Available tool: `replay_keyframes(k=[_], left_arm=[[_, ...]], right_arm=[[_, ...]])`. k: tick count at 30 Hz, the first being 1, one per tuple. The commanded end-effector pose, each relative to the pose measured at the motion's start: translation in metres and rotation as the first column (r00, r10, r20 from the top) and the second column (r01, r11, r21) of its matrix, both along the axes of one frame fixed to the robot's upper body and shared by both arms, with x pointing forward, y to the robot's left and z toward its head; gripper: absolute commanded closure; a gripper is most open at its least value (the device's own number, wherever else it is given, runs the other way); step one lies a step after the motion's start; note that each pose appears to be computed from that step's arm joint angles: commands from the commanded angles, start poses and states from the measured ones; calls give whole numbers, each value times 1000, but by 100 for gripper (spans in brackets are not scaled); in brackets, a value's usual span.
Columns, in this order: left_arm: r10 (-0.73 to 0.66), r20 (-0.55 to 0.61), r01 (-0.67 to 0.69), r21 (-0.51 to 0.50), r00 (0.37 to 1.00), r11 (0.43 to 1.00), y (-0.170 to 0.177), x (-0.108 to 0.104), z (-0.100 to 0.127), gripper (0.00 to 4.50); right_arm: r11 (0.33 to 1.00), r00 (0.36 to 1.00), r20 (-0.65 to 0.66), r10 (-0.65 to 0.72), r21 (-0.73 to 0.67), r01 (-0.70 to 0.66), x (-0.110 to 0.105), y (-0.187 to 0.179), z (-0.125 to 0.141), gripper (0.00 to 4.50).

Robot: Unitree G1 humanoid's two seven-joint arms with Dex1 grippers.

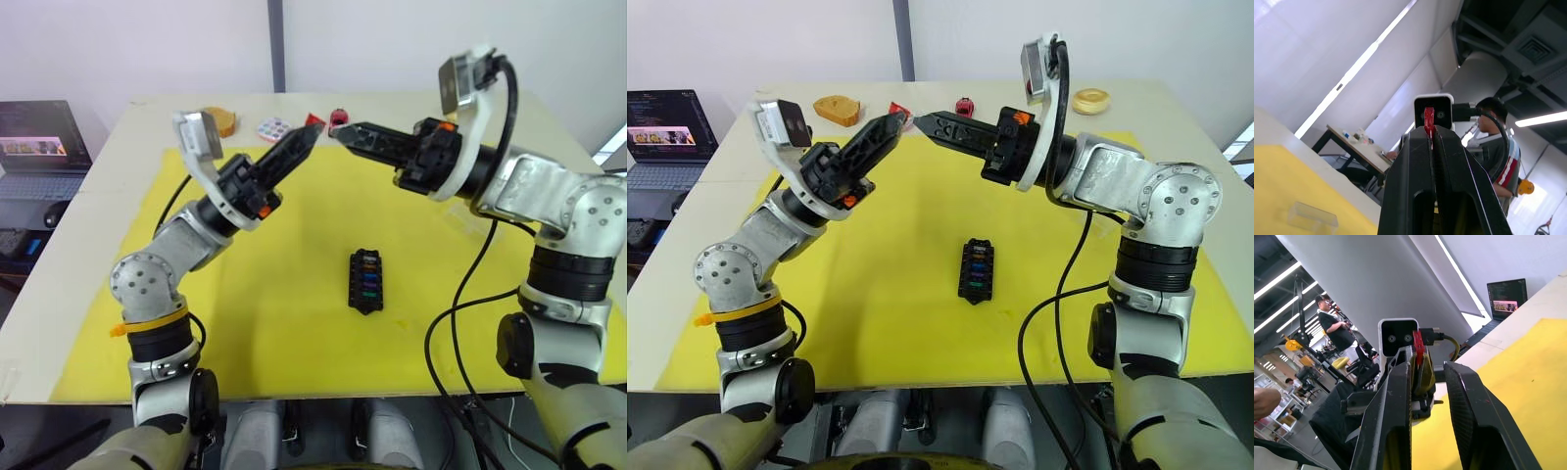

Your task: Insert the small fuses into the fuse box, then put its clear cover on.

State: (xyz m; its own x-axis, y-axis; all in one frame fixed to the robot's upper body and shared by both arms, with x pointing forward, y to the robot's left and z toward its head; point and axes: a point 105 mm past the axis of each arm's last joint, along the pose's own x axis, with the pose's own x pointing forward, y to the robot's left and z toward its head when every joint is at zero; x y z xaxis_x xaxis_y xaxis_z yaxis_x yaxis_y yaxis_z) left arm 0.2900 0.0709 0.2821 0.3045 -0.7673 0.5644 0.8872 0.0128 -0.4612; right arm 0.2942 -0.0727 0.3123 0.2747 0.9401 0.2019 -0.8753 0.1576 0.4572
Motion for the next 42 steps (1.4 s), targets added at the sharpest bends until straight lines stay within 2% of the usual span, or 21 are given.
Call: replay_keyframes(k=[1, 17, 21, 39, 42], left_arm=[[-19, 23, 20, -12, 1000, 1000, -1, -6, 5, 450], [-16, 17, 17, -10, 1000, 1000, 0, -6, 3, 450], [-18, 14, 18, -5, 1000, 1000, -1, -6, 2, 450], [9, 9, -10, 7, 1000, 1000, 1, -5, 2, 450], [15, 11, -16, 14, 1000, 1000, 2, -4, 2, 450]], right_arm=[[1000, 999, 49, 4, 26, -5, -8, -2, 13, 348], [1000, 999, 38, 15, 10, -16, -10, 3, 6, 348], [1000, 999, 36, 17, 17, -17, -10, 3, 7, 444], [1000, 999, 48, -21, 14, 21, -5, -1, 8, 444], [1000, 998, 52, -27, 12, 26, -4, -2, 8, 348]])
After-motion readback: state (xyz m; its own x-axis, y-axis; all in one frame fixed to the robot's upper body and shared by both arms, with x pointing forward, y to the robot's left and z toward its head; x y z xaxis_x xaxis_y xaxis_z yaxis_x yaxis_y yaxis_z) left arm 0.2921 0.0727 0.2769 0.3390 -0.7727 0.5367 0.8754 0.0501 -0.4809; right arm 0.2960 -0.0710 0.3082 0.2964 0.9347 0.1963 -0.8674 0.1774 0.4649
